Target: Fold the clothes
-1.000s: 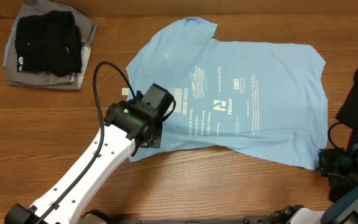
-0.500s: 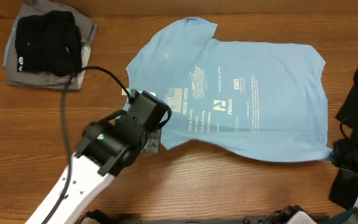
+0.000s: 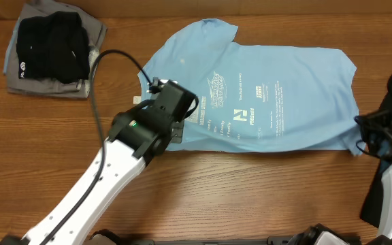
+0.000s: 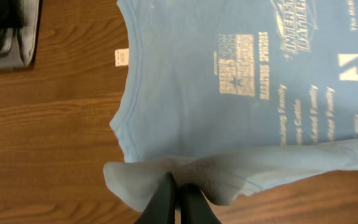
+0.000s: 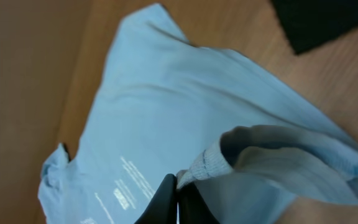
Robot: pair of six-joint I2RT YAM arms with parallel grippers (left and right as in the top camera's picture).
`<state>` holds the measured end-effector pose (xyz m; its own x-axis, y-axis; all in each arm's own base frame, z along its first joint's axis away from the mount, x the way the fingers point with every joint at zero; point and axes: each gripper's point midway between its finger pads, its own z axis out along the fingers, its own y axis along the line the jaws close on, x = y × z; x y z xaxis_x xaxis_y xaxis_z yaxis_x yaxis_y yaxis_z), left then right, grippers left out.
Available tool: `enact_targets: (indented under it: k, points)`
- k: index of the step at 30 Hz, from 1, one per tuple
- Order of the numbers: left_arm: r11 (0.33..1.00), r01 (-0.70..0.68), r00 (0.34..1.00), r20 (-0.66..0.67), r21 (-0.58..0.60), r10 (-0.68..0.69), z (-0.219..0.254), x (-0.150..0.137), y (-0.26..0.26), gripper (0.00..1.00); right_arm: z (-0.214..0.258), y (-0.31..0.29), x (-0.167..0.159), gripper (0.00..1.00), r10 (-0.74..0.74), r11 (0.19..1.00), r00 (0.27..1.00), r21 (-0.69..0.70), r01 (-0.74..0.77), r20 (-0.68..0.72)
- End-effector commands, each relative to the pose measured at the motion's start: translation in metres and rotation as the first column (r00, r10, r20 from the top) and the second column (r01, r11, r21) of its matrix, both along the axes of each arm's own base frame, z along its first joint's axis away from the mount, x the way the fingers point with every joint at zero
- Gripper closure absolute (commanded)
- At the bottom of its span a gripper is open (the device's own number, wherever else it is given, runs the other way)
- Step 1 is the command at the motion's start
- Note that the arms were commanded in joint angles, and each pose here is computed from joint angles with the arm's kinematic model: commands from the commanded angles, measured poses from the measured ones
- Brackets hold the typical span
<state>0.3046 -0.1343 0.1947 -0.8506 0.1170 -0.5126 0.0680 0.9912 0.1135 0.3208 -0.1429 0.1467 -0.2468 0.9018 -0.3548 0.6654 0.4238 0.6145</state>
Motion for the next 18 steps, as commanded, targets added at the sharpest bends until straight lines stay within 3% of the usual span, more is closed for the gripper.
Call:
enact_targets:
  k: [1,6,14,17,18]
  points:
    - [0.997,-0.013,0.999,0.038,0.072,0.010,-0.003,0.022,0.005,0.96,0.011,-0.001,0.024,0.96,-0.010,0.998,0.999,-0.067,0.013,0.039]
    - [0.994,-0.021,1.000,0.014,0.104,0.019,-0.026,0.042,0.008,0.96,0.000,-0.003,0.045,0.96,0.001,0.995,0.999,-0.099,0.004,0.051]
    - [0.990,-0.104,0.995,0.007,0.098,0.103,-0.057,0.079,0.028,0.96,-0.049,-0.015,0.055,0.96,-0.025,0.996,0.999,-0.083,0.021,-0.041]
    - [0.996,-0.054,0.999,0.010,0.067,0.054,-0.064,0.091,0.019,0.87,-0.057,-0.017,0.056,0.93,-0.030,0.996,0.998,-0.083,0.026,-0.055]
    - [0.997,-0.056,0.998,0.017,0.061,0.055,-0.065,0.094,0.017,0.83,-0.059,-0.017,0.056,0.86,-0.030,0.996,0.998,-0.083,0.025,-0.056]
